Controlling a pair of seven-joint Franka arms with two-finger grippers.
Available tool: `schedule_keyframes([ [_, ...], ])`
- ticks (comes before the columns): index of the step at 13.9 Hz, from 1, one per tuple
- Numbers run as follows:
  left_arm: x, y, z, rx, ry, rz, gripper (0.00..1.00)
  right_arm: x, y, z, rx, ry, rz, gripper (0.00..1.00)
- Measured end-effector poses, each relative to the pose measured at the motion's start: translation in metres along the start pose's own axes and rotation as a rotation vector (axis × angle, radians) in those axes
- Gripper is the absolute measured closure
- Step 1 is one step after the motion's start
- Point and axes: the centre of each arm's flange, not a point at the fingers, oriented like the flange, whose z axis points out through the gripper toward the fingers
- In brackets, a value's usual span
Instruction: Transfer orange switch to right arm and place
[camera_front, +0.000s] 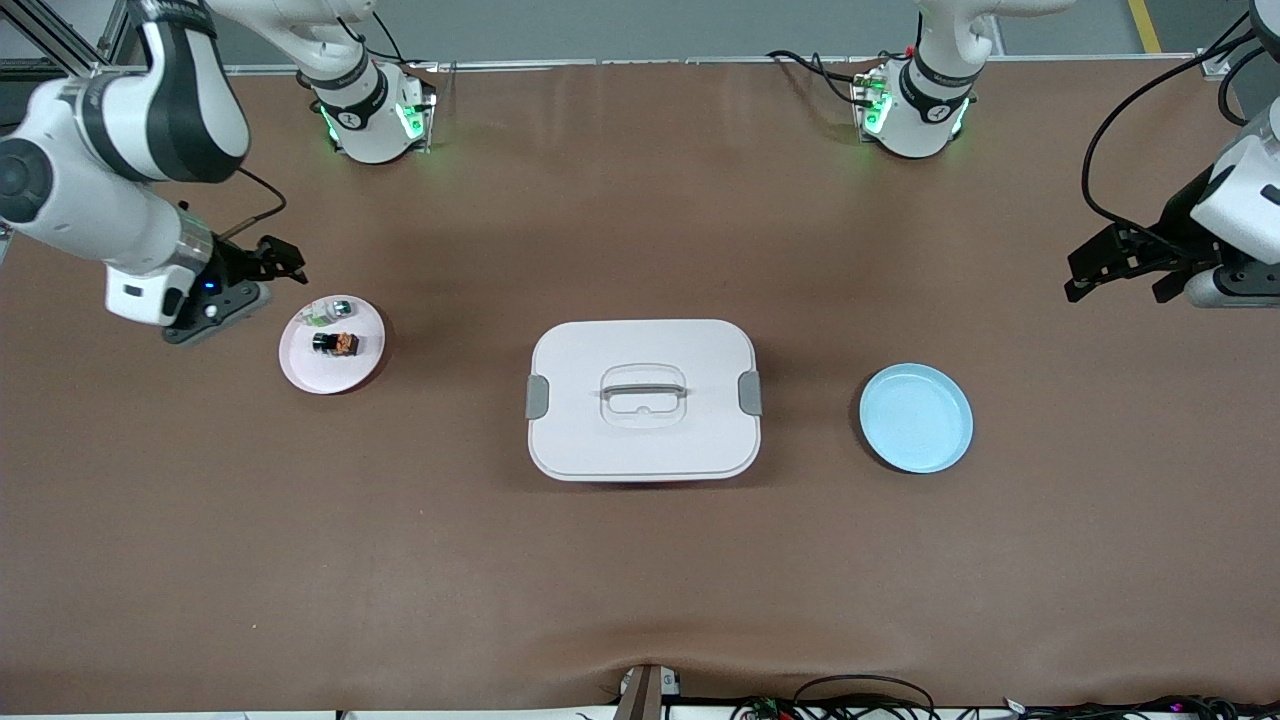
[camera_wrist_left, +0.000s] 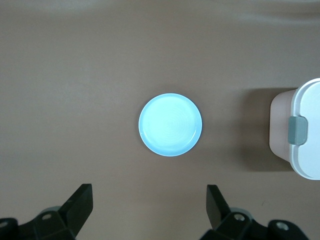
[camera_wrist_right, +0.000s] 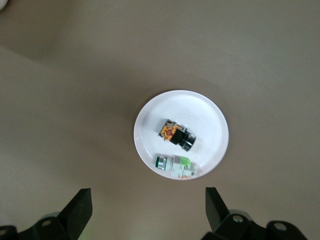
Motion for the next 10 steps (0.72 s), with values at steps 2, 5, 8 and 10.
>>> schedule_keyframes([
  [2,0.0,0.0,0.0,0.0,0.0,0.0,0.0,0.003,0.0,-0.032,-0.009,0.011,0.125,0.0],
  [5,0.0,0.0,0.0,0.0,0.001,0.0,0.0,0.002,0.001,-0.069,-0.009,0.008,0.257,0.0],
  [8,0.0,0.0,-0.001,0.0,0.001,0.001,0.0,-0.013,0.02,-0.113,-0.001,0.0,0.408,0.0],
  [10,0.0,0.001,-0.001,0.0,0.002,0.002,0.0,-0.021,0.03,-0.142,-0.002,0.021,0.458,0.0],
])
